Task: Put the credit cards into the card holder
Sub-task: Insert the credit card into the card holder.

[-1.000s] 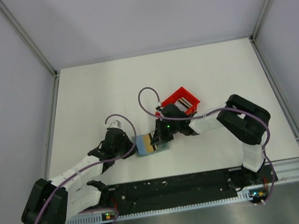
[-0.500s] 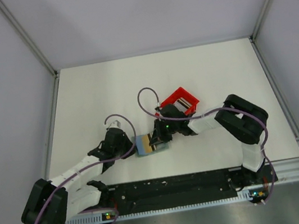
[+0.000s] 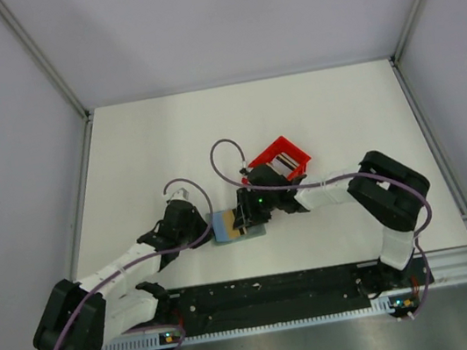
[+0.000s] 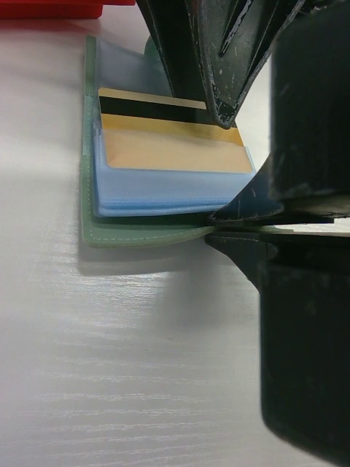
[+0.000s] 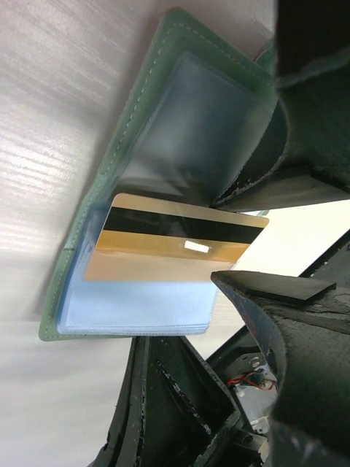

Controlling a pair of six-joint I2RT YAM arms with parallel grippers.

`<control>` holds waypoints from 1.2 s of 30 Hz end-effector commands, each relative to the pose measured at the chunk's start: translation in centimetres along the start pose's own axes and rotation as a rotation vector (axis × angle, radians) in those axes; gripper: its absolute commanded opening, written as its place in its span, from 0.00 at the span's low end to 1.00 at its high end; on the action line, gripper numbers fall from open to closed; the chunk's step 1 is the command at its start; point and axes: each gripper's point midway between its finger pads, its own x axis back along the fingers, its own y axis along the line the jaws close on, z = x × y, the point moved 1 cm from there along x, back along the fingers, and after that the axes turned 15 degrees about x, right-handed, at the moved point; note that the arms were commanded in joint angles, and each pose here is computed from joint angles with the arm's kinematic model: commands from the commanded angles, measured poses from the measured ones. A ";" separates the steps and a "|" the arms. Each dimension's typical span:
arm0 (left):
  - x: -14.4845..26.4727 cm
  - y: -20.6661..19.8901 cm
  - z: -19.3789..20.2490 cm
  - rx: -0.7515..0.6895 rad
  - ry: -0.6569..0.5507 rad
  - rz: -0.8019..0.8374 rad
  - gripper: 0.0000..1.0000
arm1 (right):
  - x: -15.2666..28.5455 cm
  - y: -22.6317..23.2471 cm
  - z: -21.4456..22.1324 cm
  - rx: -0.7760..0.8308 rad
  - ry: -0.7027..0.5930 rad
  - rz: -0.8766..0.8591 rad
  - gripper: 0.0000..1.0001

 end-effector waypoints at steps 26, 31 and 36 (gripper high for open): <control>0.1 0.4 0.2 -0.017 0.012 -0.015 0.00 | -1.1 3.9 -0.8 0.194 0.065 -0.003 0.43; 0.2 0.7 0.3 -0.020 0.011 -0.023 0.00 | -0.3 2.4 -1.3 0.163 0.034 0.067 0.45; 0.1 0.0 0.4 -0.027 0.019 0.017 0.00 | -0.8 5.3 -1.6 0.186 0.029 -0.110 0.43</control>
